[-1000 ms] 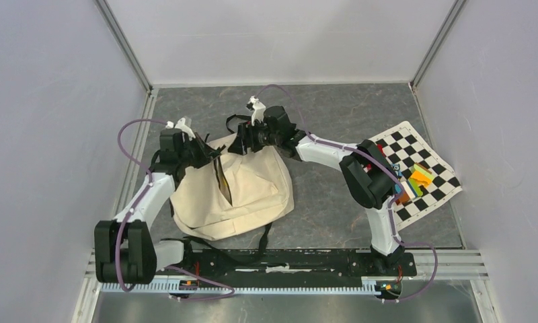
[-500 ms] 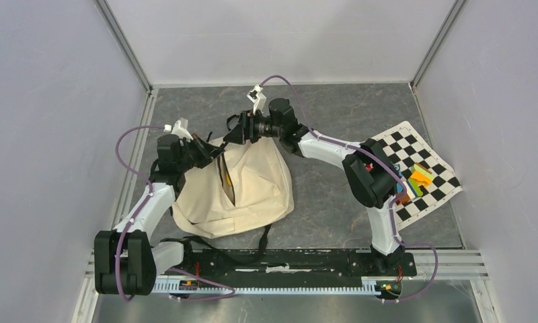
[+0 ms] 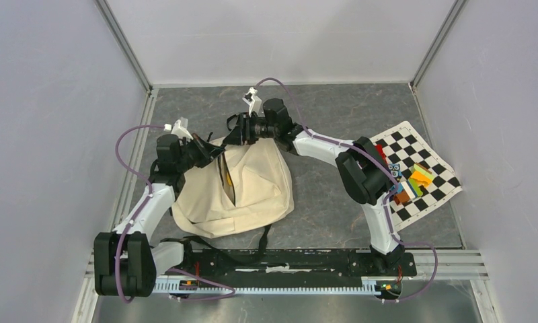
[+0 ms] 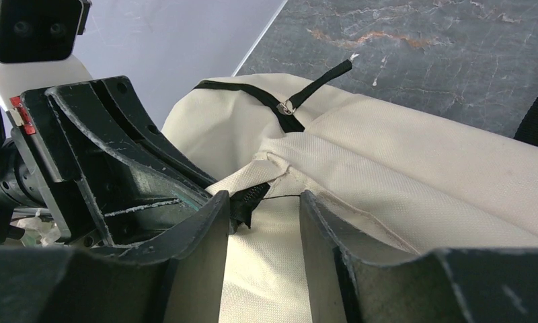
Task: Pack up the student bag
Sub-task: Zip the student bag at the center of the board.
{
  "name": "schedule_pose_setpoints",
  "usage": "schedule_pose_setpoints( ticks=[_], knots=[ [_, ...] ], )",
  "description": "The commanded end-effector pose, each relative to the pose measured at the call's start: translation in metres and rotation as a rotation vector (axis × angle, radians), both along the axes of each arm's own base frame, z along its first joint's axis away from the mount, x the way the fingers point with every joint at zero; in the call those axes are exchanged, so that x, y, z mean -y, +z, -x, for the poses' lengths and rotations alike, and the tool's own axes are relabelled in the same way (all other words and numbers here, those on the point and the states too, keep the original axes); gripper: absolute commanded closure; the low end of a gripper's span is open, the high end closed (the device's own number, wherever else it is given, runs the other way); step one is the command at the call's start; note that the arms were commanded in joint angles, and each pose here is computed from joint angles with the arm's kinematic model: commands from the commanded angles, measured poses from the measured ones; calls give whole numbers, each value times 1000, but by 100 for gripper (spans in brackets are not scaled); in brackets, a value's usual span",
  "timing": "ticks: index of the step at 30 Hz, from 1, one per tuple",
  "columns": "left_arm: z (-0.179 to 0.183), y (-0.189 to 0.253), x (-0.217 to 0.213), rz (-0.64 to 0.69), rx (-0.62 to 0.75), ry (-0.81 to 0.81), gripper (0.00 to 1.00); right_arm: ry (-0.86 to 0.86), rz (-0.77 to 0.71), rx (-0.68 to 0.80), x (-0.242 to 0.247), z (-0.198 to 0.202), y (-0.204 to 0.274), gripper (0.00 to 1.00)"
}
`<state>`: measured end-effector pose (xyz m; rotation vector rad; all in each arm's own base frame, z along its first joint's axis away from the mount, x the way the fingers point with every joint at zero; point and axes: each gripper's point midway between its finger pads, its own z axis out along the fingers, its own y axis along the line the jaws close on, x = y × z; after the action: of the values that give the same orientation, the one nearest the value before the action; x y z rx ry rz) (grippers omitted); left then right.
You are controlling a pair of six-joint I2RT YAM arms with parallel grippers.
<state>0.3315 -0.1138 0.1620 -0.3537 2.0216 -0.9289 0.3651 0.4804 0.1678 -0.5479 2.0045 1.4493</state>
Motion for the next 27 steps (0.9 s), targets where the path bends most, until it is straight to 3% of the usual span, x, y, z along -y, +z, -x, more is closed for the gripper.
schedule_pose_setpoints(
  ticks=[1,3,8,10,18,27],
  knots=[
    [-5,47,12,52,158,-57,98,37,-7,21,-12,11,6,56],
    [-4,48,12,50,160,-59,98,40,-12,23,-14,15,6,63],
    [-2,46,11,31,146,-65,98,48,-87,30,-18,22,23,98],
    [-1,43,9,3,123,-67,96,35,-102,59,-15,24,34,100],
    [15,43,-11,-137,76,-10,48,-38,-45,100,4,30,42,100],
    [9,28,-24,-192,-56,55,44,-24,21,103,-1,61,34,100]
  ],
)
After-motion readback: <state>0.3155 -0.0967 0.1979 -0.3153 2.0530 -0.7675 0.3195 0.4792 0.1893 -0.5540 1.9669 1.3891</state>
